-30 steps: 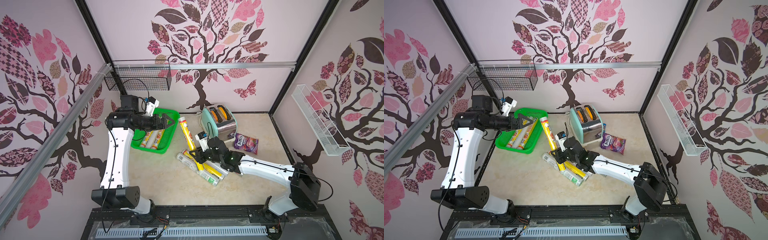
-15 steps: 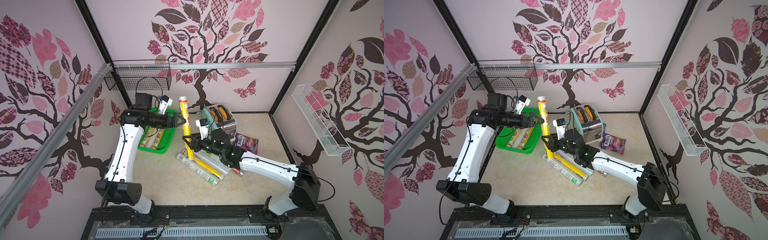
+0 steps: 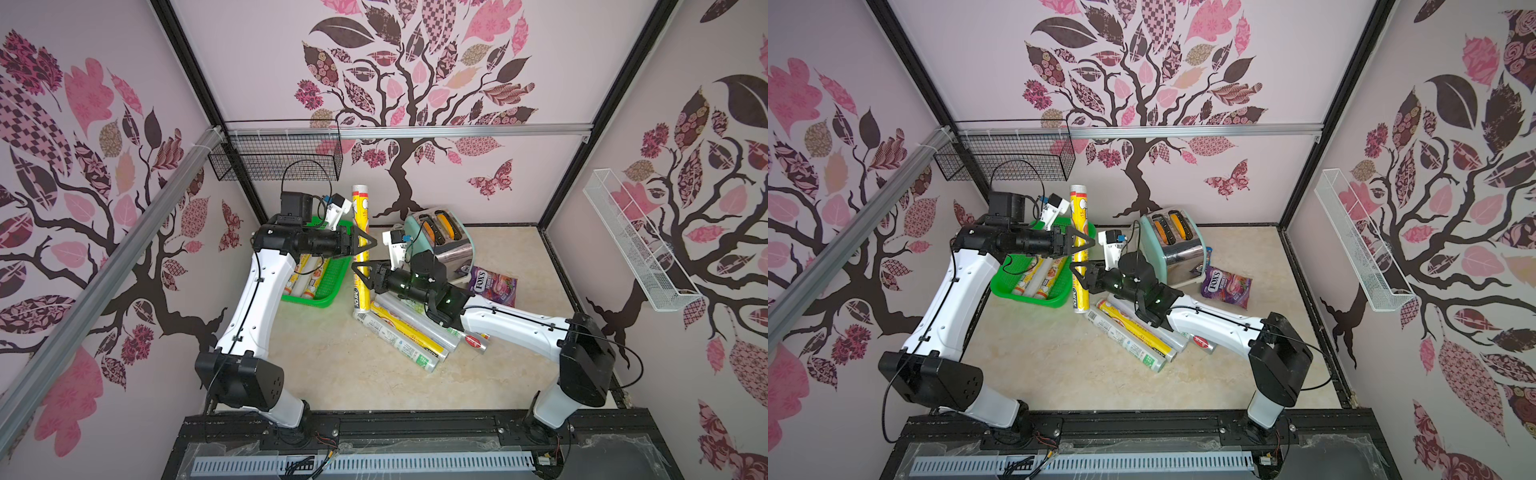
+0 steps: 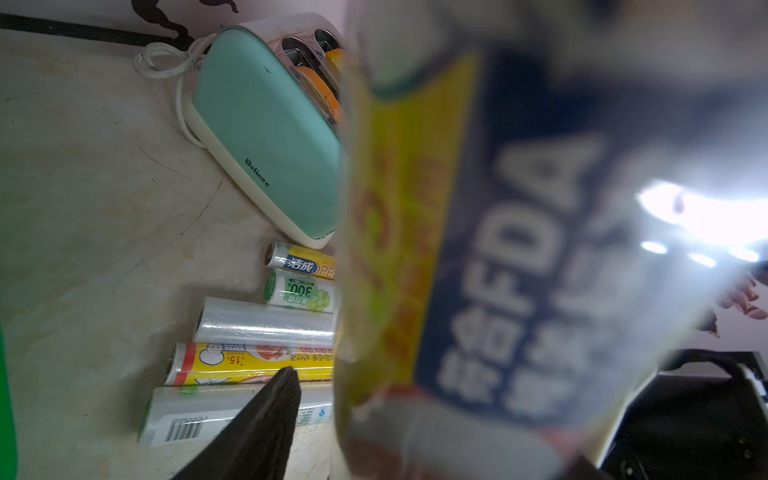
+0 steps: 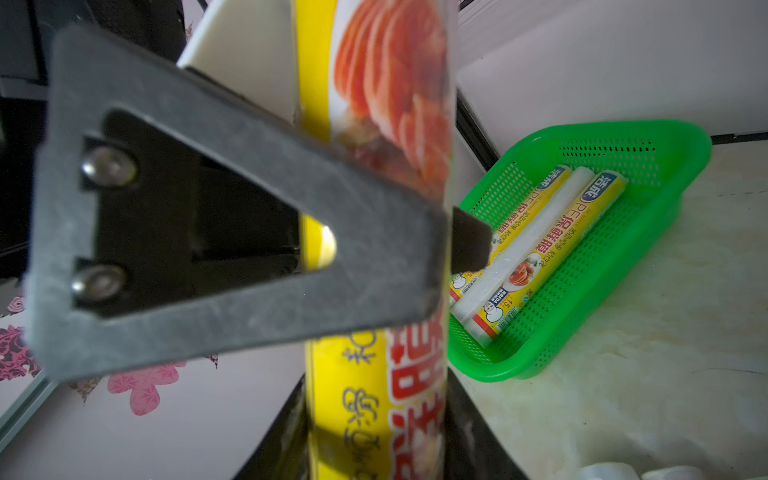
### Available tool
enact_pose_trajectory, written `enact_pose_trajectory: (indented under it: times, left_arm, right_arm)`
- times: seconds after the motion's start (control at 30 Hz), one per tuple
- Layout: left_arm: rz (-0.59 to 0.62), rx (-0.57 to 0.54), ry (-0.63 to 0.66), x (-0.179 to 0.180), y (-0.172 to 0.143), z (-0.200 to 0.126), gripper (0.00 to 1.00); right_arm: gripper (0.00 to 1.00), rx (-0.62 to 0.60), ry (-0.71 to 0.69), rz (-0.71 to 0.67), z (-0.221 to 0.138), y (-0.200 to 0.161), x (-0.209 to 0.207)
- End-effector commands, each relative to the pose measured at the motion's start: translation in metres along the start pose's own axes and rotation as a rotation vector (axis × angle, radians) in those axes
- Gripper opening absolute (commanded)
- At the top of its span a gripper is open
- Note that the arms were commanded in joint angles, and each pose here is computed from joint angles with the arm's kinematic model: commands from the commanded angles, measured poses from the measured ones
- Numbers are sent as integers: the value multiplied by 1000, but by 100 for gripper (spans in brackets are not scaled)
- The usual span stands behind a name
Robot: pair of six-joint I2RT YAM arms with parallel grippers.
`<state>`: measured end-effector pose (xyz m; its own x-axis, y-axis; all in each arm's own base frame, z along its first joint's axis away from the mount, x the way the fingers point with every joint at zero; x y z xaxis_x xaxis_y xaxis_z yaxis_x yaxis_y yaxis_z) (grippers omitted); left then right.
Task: Put the plastic wrap into the basket
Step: Pick up the plastic wrap from the center of the board.
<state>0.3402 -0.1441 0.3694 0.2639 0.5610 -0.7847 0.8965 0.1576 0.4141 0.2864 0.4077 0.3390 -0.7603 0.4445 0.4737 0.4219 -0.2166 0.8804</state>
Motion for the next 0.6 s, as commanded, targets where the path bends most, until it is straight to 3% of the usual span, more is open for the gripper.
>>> enact_pose_trajectory:
  times: [0.0,0.23,0.37,0.57]
  left_arm:
    - [49,11,-47,-9,-3,2,69]
    - [56,27,-43,-5,-9,4,68]
    - [63,42,-47,-2,-13,6,55]
    - [79,45,-46,-2,-13,6,44]
  right_arm:
    - [35,-88,38,20,1,28,8]
    - [34,-92,46,44,5,31,-1]
    - [34,-86,63,62,9,28,-2]
    - [37,-75,73,94,12,24,-2]
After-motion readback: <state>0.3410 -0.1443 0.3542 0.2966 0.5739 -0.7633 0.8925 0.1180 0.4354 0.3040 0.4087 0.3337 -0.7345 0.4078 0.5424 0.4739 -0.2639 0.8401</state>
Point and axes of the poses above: each gripper's point midway between its finger pads, its own z axis out along the fingers, its own x axis along the line the jaws close on, y = z × x, the point moved 4 cm from there along -z, back along the fingers, and after that the axes turned 14 degrees about -z, right-handed, at the moved point
